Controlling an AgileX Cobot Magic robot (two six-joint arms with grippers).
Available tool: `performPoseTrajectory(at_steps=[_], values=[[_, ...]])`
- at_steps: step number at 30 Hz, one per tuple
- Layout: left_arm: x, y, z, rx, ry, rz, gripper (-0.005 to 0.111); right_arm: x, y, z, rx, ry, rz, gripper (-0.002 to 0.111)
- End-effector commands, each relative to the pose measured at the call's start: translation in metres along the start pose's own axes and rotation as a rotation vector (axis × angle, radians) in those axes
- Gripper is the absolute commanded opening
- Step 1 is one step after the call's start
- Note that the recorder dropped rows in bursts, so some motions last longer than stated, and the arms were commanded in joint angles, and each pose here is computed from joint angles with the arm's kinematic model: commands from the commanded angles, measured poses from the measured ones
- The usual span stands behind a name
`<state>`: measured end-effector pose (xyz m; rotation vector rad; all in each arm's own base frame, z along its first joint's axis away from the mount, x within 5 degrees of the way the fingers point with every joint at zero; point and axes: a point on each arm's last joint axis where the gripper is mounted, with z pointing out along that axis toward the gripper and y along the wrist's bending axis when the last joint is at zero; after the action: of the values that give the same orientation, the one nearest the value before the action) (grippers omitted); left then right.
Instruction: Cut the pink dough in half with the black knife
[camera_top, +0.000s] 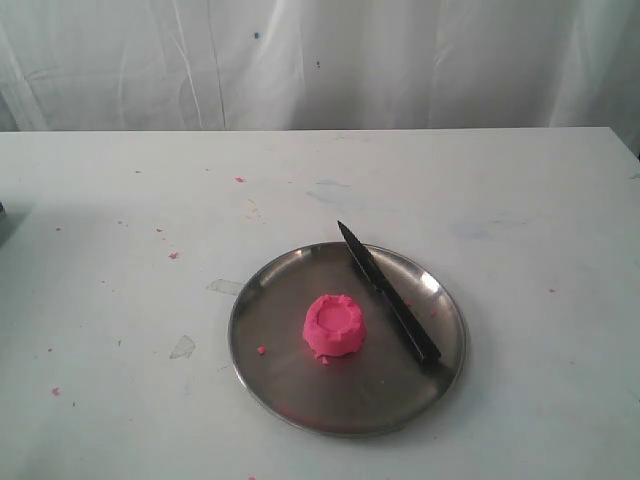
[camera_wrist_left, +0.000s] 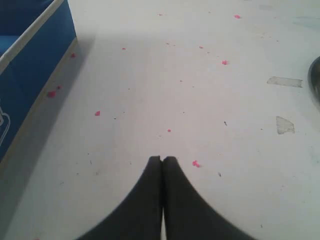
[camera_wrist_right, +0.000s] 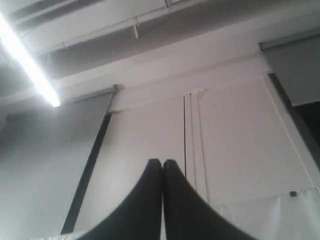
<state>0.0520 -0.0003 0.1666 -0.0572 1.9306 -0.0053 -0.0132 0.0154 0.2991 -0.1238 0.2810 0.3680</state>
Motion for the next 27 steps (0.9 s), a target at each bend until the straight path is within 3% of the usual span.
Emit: performPoseTrajectory(at_steps=[1,7,11,13,16,18,20,27], values=[[0.000,0.000,0.000,0.000,-0.001,0.000,0.000,-0.034,-0.008,0.025,0.089,-0.197,0.090,0.000],[0.000,0.000,0.000,0.000,-0.001,0.000,0.000,-0.124,0.002,0.076,0.071,-0.549,0.130,0.000],[0.000,0.000,0.000,0.000,-0.001,0.000,0.000,-0.146,0.008,0.099,0.098,-0.460,0.128,0.000],[0.000,0.000,0.000,0.000,-0.001,0.000,0.000,-0.155,0.011,0.104,0.125,-0.451,-0.014,0.000],[0.000,0.000,0.000,0.000,-0.001,0.000,0.000,-0.164,0.018,0.111,0.166,-0.391,-0.425,0.000],[0.000,0.000,0.000,0.000,-0.001,0.000,0.000,-0.157,0.021,0.119,0.153,-0.202,-0.804,0.000],[0.000,0.000,0.000,0.000,-0.001,0.000,0.000,-0.134,0.014,0.122,0.122,0.080,-0.895,0.000],[0.000,0.000,0.000,0.000,-0.001,0.000,0.000,-0.027,-0.033,0.116,0.081,1.018,-0.789,0.000]])
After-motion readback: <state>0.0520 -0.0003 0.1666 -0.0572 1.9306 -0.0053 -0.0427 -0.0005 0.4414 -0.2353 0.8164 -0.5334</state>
